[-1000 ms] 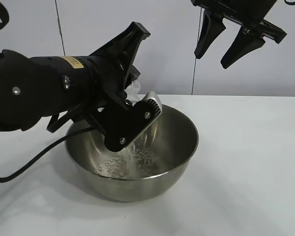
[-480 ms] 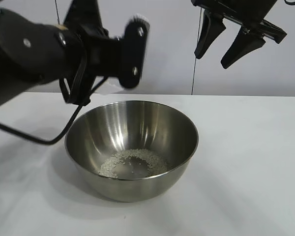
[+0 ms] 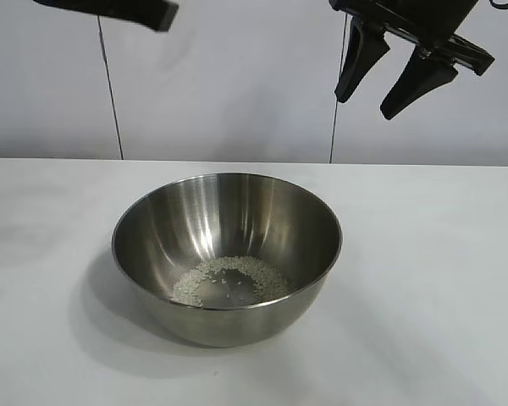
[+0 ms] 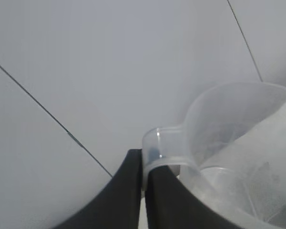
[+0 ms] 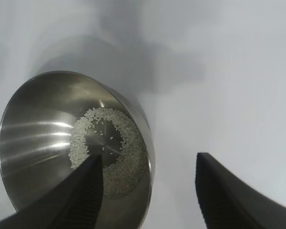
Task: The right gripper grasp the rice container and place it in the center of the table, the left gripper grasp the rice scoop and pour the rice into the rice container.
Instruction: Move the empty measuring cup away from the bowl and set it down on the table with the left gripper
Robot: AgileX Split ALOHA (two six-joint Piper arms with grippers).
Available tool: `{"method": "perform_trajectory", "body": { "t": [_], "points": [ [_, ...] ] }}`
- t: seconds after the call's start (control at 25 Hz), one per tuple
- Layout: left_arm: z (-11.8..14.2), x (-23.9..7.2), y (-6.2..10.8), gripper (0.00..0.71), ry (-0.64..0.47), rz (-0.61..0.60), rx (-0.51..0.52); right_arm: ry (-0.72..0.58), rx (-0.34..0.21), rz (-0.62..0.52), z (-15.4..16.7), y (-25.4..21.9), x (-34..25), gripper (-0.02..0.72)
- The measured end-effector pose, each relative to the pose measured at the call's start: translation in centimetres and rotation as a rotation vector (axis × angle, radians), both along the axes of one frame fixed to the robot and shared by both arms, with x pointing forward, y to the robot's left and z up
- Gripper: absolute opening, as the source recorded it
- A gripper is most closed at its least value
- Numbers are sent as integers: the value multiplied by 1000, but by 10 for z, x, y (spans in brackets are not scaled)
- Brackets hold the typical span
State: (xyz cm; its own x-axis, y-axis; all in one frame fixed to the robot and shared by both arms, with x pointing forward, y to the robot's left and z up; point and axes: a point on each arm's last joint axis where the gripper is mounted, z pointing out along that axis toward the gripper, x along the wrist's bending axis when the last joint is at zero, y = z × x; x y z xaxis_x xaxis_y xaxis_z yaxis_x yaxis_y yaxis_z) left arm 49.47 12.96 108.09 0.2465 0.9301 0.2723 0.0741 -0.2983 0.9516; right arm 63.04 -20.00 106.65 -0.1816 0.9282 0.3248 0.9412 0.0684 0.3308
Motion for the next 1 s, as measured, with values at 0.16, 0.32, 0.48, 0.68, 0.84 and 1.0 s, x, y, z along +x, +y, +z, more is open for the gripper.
{"method": "perform_trajectory", "body": {
  "t": [0.16, 0.32, 0.48, 0.68, 0.84, 1.0],
  "points": [
    [8, 6, 24, 8, 111, 10, -260, 0, 0, 0, 0, 0, 0, 399],
    [5, 15, 50, 8, 241, 27, -417, 0, 0, 0, 0, 0, 0, 399],
    [-3, 25, 82, 8, 321, 83, -468, 0, 1, 0, 0, 0, 0, 399],
    [-27, 24, 110, 8, 268, 194, -300, 0, 1, 0, 0, 0, 0, 399],
    [-56, 10, 126, 8, 151, 279, -191, -1, 2, 0, 0, 0, 0, 399],
    [-93, 0, 127, 8, 82, 239, -176, -1, 4, 0, 0, 0, 0, 399]
  ]
}}
